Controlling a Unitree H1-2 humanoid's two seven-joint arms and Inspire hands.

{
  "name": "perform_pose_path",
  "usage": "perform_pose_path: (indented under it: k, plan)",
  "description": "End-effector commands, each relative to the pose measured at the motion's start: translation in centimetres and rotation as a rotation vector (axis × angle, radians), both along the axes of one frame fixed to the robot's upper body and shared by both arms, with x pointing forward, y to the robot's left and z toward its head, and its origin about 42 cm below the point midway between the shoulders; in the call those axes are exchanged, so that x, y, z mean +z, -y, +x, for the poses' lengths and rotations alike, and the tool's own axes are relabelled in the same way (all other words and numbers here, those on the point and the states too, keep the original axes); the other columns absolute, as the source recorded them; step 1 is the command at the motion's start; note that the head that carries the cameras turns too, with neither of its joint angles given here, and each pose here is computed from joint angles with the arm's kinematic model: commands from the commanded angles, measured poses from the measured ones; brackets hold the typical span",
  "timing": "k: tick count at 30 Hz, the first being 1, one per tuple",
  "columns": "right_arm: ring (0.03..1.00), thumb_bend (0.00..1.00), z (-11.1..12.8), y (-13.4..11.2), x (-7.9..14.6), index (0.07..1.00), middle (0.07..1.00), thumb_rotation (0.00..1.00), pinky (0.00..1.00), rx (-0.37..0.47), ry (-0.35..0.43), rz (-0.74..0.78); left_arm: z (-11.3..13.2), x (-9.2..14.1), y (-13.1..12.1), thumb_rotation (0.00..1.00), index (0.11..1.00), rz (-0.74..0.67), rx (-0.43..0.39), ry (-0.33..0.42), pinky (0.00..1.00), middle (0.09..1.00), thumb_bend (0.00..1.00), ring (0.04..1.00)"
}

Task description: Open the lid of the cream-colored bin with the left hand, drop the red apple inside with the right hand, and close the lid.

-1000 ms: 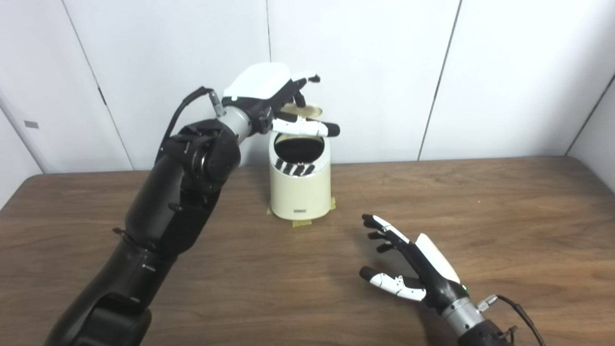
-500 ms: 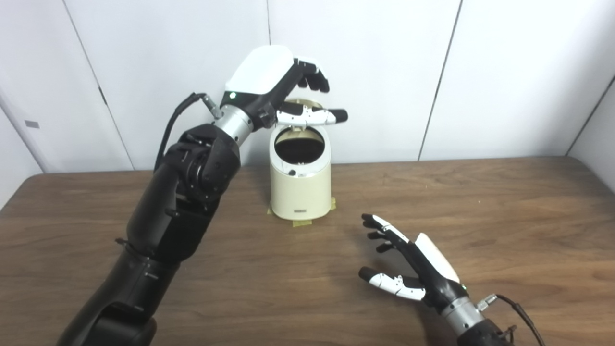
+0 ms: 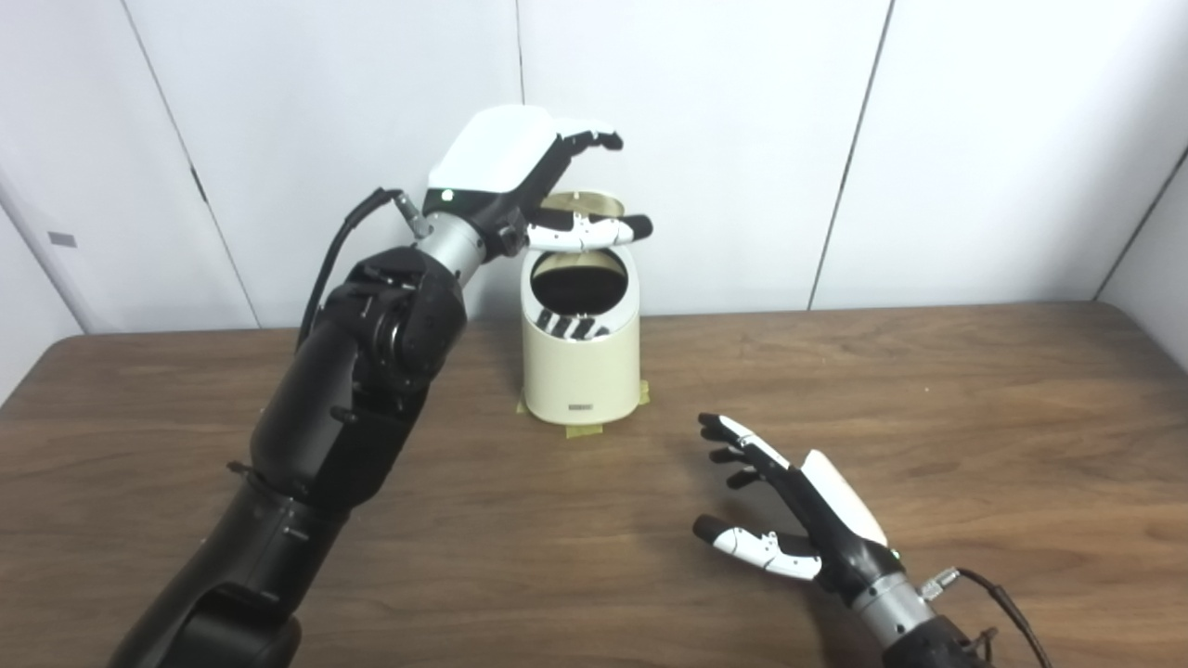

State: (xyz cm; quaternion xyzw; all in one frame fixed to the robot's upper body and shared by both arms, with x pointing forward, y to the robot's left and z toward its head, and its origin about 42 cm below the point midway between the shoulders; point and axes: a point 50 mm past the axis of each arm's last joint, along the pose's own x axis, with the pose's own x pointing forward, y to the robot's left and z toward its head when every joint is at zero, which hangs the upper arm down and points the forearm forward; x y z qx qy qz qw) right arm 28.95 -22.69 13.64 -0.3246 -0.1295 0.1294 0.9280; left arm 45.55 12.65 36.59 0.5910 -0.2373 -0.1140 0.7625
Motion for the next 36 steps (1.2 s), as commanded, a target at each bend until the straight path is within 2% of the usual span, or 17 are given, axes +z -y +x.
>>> perform_pose_path:
  k: [1,7,13,17,24,33,36]
  plan:
    - [0.814,0.51,0.8,-0.1,2.1,0.911,0.882,0.72,0.69,0.012,0.078,0.025,0.5,3.2,0.2,0.76,0.855,0.014,0.018,0.070,0.97,0.873,0.78,0.884]
    - [0.812,0.50,0.8,-0.1,2.1,0.910,0.882,0.71,0.68,0.015,0.084,0.016,1.1,2.6,0.1,0.82,0.851,0.085,0.060,0.027,0.99,0.868,0.85,0.890]
    - [0.813,0.50,0.8,-0.2,2.1,0.911,0.882,0.72,0.68,0.016,0.085,0.013,1.3,1.9,-0.1,0.85,0.838,0.130,0.081,-0.007,1.00,0.855,0.89,0.882]
    - [0.816,0.50,0.8,-0.2,2.1,0.913,0.885,0.71,0.69,0.019,0.076,0.019,1.0,1.5,0.0,0.84,0.825,0.121,0.072,-0.014,1.00,0.853,0.89,0.888]
    - [0.818,0.51,0.7,-0.2,2.2,0.912,0.884,0.73,0.68,0.021,0.073,0.011,0.3,1.4,0.2,0.88,0.836,0.135,0.058,-0.023,1.00,0.854,0.91,0.886]
    - [0.815,0.51,0.7,-0.3,2.3,0.906,0.879,0.73,0.69,0.020,0.074,0.016,-1.1,0.2,0.3,0.84,0.817,0.119,0.000,-0.006,1.00,0.828,0.89,0.867]
    - [0.815,0.51,0.7,-0.3,2.4,0.904,0.878,0.72,0.69,0.021,0.072,0.021,-1.8,-0.5,0.5,0.85,0.826,0.129,-0.011,-0.046,0.97,0.831,0.89,0.871]
